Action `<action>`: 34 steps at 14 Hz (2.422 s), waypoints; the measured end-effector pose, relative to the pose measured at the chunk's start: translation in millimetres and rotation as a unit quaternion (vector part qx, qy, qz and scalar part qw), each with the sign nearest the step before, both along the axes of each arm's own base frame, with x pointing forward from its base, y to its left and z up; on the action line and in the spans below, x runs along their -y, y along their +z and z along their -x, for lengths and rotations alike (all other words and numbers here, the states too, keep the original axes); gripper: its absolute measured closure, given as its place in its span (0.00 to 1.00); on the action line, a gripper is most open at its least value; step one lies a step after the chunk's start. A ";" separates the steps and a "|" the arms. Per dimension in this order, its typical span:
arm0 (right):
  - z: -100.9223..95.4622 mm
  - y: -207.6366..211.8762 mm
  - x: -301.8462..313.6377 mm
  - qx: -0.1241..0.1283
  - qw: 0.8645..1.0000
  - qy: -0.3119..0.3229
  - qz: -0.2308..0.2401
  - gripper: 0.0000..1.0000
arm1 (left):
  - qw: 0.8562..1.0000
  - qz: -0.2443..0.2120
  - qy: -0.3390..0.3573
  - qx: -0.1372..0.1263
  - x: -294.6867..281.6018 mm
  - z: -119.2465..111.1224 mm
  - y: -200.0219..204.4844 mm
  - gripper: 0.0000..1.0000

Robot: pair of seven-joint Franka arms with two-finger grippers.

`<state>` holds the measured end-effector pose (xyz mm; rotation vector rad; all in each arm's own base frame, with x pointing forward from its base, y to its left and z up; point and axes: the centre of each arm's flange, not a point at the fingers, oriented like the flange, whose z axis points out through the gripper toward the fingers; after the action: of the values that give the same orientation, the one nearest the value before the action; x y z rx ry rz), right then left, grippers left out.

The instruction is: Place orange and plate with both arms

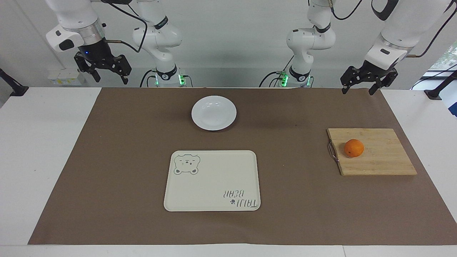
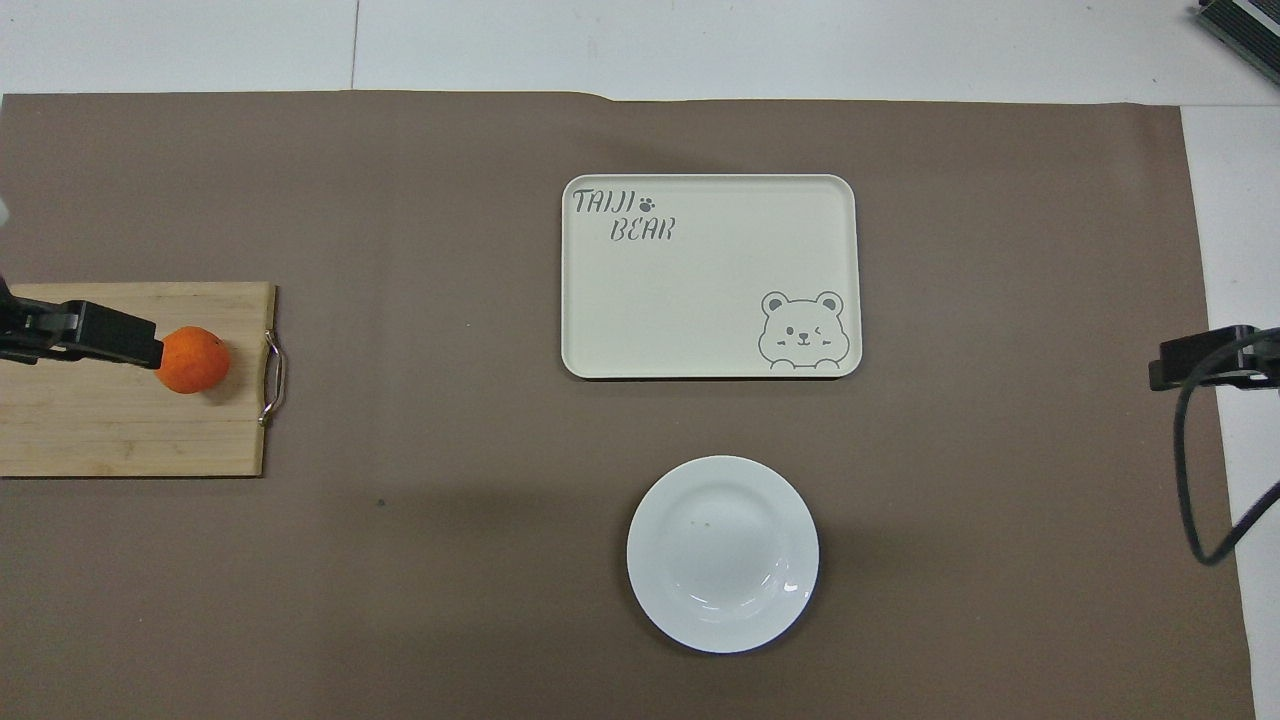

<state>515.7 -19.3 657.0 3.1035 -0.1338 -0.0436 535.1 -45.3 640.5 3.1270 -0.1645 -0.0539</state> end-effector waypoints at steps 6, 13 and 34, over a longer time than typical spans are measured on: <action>0.0 0.0 0.0 0.000 1.000 0.000 0.000 0.00 | 1.000 0.000 0.001 -0.001 -0.7 0.5 -1.2 0.00; 0.0 0.0 0.3 0.000 1.000 0.000 0.000 0.00 | 1.000 0.000 0.001 -0.004 -1.0 1.5 -1.1 0.00; 0.0 0.0 0.7 0.000 1.000 -0.001 0.000 0.00 | 0.999 0.001 -0.035 0.026 -110.2 -9.3 -81.2 0.00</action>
<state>515.7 -20.0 657.0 3.1035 -0.1360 -0.0436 544.3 64.9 559.3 3.1220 -0.2755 0.0255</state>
